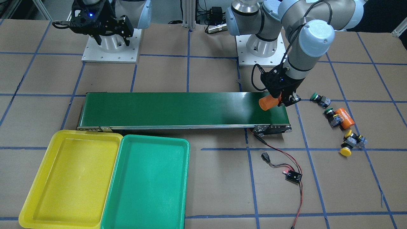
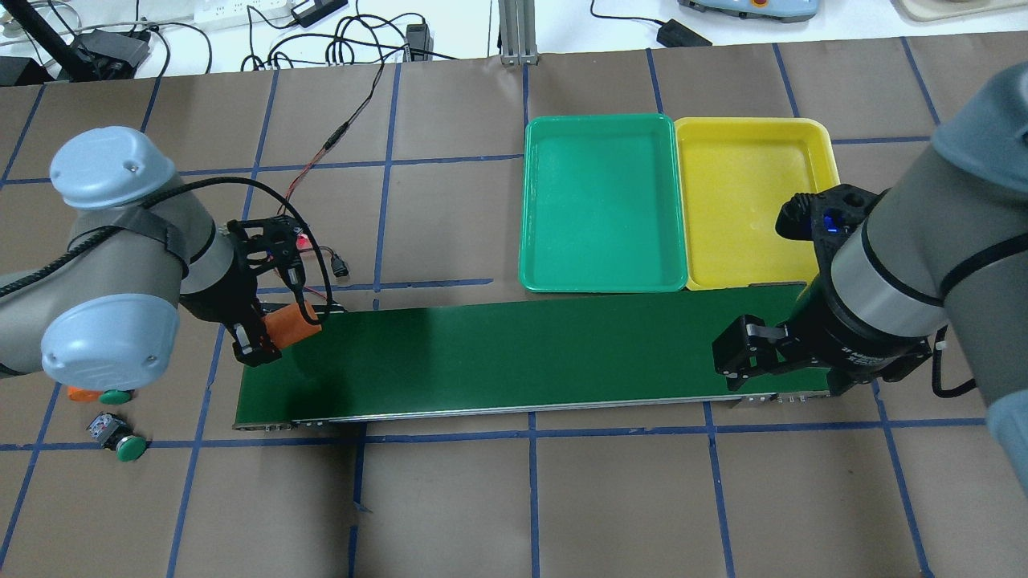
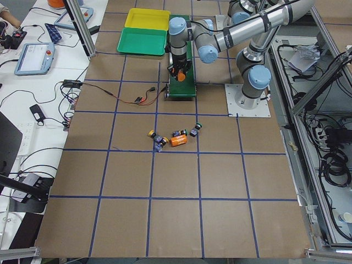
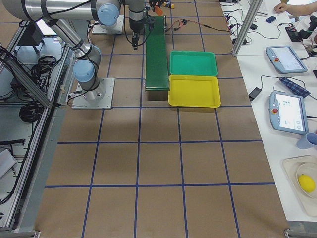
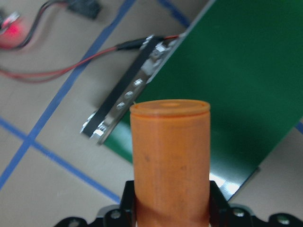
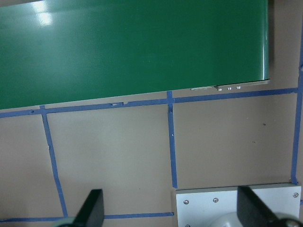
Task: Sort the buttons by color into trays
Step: 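Carry the orange cylinder onto the conveyor belt and open the left gripper, then return the left gripper to the pile and grasp a yellow-capped button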
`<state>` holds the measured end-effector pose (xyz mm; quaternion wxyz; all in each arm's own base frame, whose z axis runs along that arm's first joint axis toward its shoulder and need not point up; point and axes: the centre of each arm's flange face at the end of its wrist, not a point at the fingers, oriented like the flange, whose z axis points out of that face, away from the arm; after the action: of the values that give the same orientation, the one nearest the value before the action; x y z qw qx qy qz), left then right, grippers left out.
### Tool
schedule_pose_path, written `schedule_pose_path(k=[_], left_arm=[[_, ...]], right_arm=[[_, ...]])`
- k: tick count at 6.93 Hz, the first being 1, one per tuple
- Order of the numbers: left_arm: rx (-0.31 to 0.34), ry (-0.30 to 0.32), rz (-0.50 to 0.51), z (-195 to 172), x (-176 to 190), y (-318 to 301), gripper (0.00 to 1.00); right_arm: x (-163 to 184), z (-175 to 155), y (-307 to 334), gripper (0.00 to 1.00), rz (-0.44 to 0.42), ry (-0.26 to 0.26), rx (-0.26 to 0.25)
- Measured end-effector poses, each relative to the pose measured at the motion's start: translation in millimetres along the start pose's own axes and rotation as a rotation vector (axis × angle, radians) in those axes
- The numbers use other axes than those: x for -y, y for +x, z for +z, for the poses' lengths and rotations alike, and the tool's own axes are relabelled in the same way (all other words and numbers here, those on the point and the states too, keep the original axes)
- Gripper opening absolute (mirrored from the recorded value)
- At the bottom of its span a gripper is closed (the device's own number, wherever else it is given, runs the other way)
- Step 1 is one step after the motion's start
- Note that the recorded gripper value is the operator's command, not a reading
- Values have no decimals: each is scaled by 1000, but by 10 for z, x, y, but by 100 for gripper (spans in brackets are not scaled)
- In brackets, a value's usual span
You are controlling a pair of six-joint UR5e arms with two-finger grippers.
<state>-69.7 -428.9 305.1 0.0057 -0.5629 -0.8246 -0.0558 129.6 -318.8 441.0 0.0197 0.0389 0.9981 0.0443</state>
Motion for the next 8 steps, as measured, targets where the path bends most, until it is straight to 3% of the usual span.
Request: schedule_pose_path(k=[1,3,6,8], left_arm=[[-9,-4,103,55,116,82,13],[-33,-10,162,200,172,149,96],[-19,-5,121,275,79,42,98],[25,14,-10,185,-319,-280,98]], right_arm=[[-8,-1,3,100,0,6,-1],[-18,15,2,100,0,8,2],[-42,39,6,100,1,10,0],[-47,48,5,100,2,8,2]])
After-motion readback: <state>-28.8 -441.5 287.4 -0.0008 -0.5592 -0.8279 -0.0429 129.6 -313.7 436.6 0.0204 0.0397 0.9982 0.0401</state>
